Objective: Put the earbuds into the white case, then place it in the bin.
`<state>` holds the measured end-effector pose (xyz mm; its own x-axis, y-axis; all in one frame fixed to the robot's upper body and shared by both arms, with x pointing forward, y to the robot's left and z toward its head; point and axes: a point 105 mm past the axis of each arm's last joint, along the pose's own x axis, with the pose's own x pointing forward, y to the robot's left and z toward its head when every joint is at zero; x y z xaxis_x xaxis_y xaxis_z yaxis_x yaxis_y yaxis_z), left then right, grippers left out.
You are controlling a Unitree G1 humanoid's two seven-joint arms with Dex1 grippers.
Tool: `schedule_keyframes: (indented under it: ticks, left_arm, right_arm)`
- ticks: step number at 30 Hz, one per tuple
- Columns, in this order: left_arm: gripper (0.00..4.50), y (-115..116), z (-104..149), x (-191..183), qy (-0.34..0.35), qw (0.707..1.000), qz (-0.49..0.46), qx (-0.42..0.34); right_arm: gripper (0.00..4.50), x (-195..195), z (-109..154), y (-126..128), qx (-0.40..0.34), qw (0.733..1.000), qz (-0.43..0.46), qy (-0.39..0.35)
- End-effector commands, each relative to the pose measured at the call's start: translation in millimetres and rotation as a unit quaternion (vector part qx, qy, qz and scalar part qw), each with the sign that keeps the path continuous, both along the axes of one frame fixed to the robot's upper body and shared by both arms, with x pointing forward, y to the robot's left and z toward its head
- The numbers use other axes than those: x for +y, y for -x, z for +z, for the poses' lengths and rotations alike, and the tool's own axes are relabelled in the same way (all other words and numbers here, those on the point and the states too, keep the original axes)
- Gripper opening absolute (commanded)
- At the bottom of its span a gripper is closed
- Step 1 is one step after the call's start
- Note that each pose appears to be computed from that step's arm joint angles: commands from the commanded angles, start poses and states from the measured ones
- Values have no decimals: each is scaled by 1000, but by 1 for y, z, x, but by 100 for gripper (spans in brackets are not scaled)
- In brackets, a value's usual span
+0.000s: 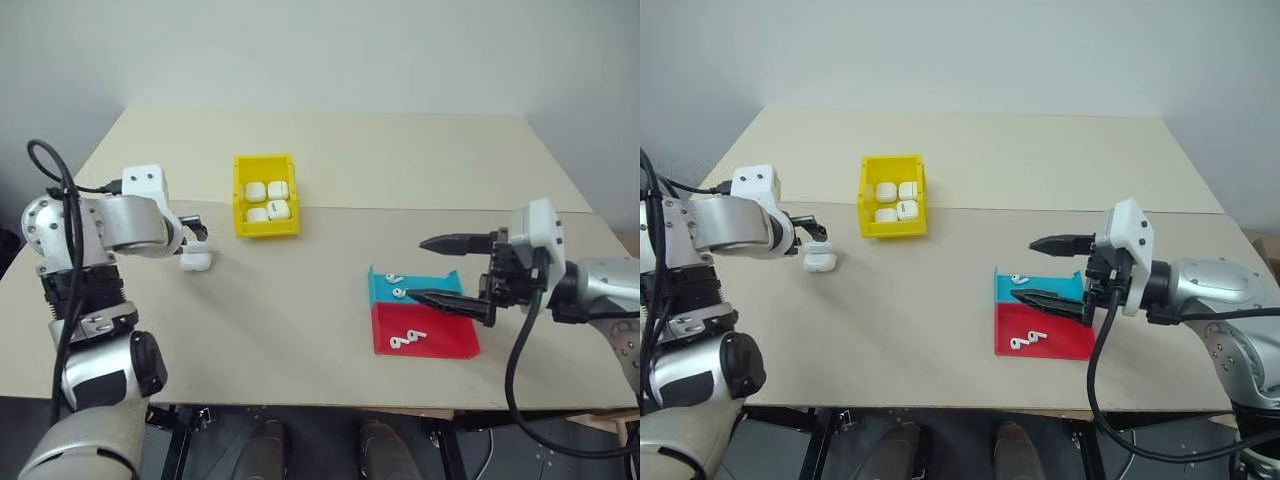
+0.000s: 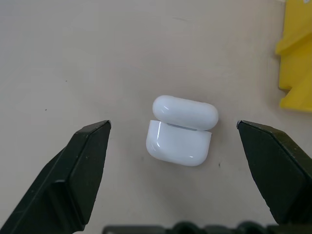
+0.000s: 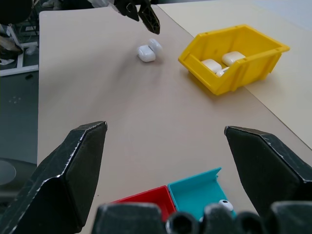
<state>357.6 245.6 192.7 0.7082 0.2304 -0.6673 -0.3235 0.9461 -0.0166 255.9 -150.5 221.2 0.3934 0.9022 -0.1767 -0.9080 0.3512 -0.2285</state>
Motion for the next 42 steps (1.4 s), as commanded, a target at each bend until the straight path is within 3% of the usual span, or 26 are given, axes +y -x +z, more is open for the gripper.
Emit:
schedule_keyframes:
  ticks: [1,27,42]
  left_arm:
    - [450,0,1,-1,1,1000,13,8]
    - [450,-15,-38,-5,3,994,21,107]
    - [450,-30,-45,-4,-10,994,-19,104]
  right_arm:
    - [448,2,7,1,-13,1000,8,4]
    - [448,6,7,3,-19,1000,10,2]
    - [448,5,8,5,-23,1000,4,4]
